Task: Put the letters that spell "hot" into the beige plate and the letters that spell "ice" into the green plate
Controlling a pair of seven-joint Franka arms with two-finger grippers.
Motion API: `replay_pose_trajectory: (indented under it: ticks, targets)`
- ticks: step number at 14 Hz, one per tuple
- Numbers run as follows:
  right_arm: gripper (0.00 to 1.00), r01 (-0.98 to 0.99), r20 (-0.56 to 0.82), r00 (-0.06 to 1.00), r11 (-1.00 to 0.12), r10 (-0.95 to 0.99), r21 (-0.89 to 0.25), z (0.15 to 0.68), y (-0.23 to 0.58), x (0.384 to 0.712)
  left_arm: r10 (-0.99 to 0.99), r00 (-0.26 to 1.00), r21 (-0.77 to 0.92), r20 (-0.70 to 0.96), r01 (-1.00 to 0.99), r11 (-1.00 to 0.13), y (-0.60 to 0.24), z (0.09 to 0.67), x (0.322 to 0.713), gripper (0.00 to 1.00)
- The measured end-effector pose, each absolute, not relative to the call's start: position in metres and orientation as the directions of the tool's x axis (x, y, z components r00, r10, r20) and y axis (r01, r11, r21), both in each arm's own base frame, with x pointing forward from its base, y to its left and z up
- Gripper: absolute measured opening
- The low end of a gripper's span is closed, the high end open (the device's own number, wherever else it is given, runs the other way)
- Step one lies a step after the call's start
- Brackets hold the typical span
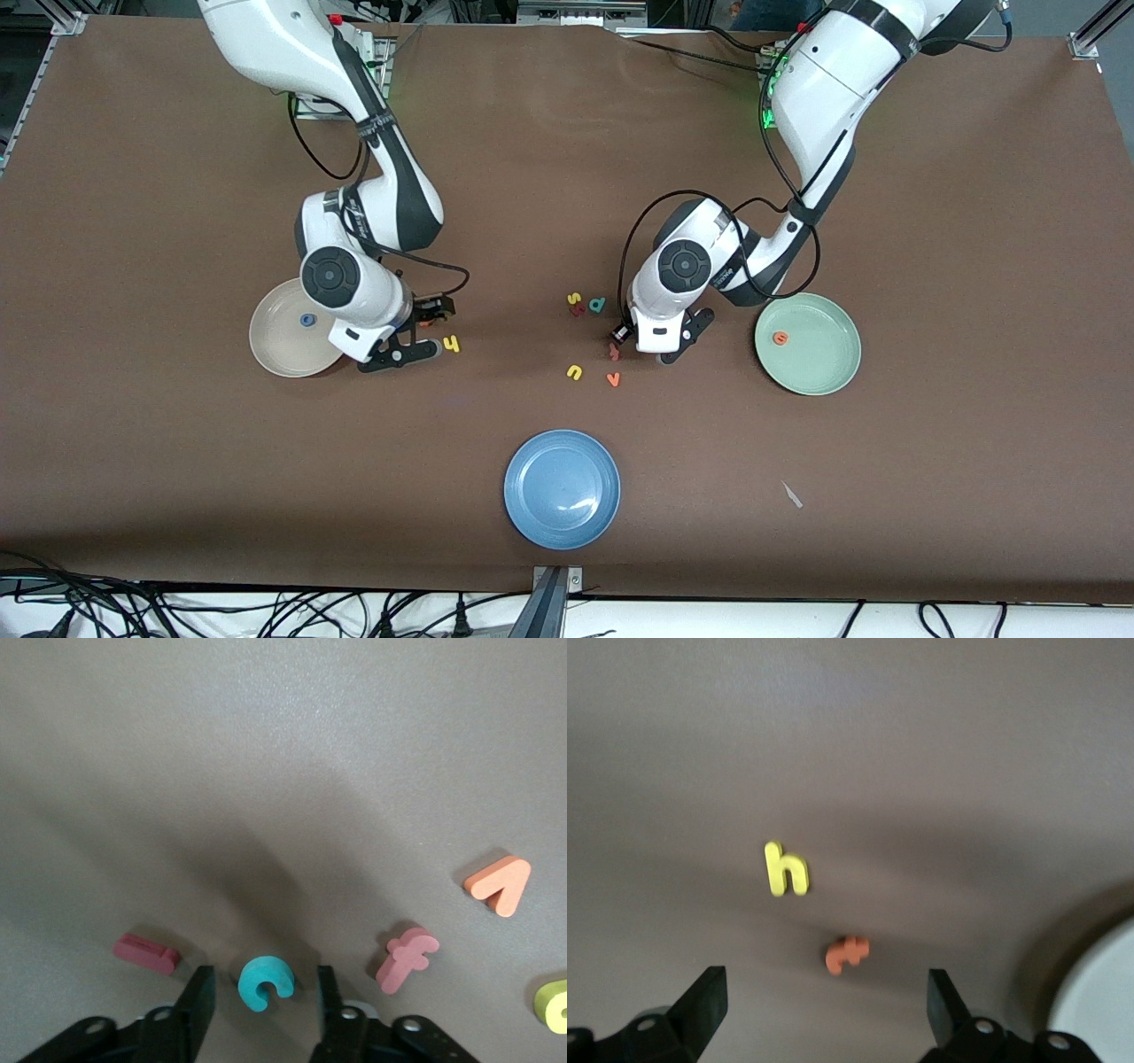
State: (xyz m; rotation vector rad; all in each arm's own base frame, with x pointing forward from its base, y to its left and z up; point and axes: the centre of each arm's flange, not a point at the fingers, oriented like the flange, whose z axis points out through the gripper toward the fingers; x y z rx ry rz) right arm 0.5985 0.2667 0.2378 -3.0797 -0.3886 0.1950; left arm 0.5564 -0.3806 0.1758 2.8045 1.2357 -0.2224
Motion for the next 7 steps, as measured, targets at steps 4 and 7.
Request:
replay_pose_trajectory:
  ticks: [4,7]
  targets:
    - [1.0,0.262,-0.072,0.962,-0.964,0.265,-0.053,0.21,0.285,0.6,0.726,0.669,-0.003,-0.158,0.735,-0.678,-0.38,0.172,0.554,0.38]
    - [1.0,0.268,-0.042,0.962,-0.962,0.27,-0.061,0.194,0.295,0.598,0.715,0.685,0.0,-0.141,0.722,-0.692,-0.381,0.173,0.554,0.28]
